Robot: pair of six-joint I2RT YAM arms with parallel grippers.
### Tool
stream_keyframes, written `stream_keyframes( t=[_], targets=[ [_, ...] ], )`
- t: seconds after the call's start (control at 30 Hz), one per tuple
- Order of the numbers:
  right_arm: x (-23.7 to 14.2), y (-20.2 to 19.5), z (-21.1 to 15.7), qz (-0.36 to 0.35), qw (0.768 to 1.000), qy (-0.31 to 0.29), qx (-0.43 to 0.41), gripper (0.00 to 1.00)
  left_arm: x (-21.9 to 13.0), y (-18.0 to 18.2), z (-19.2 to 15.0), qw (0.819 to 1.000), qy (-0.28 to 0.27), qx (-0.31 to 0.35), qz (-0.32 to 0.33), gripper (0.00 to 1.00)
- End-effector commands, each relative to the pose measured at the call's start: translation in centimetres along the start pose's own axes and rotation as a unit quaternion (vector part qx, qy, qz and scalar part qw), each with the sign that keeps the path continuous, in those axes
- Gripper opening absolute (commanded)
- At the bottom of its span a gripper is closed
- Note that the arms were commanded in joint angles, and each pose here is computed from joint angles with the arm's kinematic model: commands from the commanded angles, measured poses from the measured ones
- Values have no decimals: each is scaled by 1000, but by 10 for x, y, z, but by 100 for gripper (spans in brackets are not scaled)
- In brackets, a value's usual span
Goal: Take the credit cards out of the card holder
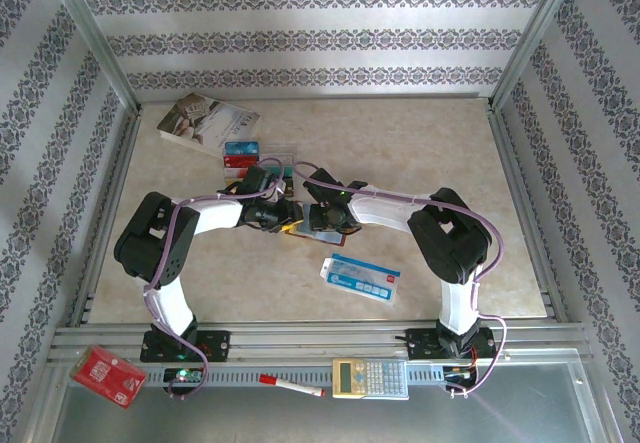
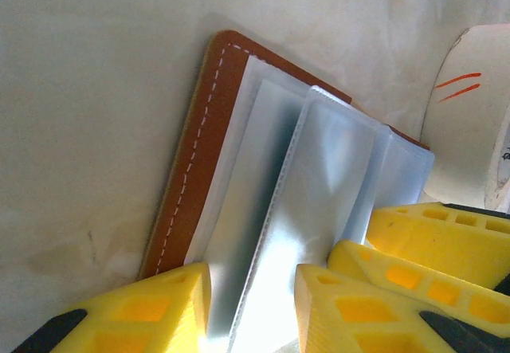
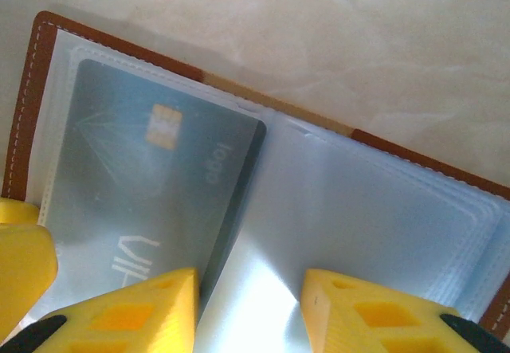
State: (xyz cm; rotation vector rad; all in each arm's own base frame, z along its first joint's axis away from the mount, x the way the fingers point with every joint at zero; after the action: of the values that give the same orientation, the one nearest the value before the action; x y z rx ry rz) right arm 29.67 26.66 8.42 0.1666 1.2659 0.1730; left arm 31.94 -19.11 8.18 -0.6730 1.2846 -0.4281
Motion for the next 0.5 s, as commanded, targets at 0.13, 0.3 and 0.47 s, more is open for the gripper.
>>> stream_keyframes(
  t=[0.13, 0.3, 0.47],
  targets=[
    [20, -25, -22, -32, 998, 58, 16, 43, 1, -16, -5, 999, 24, 23, -37, 28],
    [8, -17, -15, -2, 999, 43, 22, 43, -2, -23, -6, 997, 29, 25, -66, 23],
    [-15, -9, 2, 42, 998, 8, 34, 43, -5, -29, -5, 996, 29, 29, -83, 21]
  ],
)
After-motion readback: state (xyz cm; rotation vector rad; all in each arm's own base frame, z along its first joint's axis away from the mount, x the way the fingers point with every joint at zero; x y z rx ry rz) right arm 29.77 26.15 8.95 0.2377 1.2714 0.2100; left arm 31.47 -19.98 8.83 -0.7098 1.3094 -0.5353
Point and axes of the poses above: each hand's point on the last joint's axis, 136 mm out from that joint toward the fingers, its own x axis out along the fingers, its own y axis along the line the jaws close on, z = x × y, the point moved 7 cm from there along -x, back along the fingers, and after that the axes turned 3 degrees about x, right-handed, at the moved point
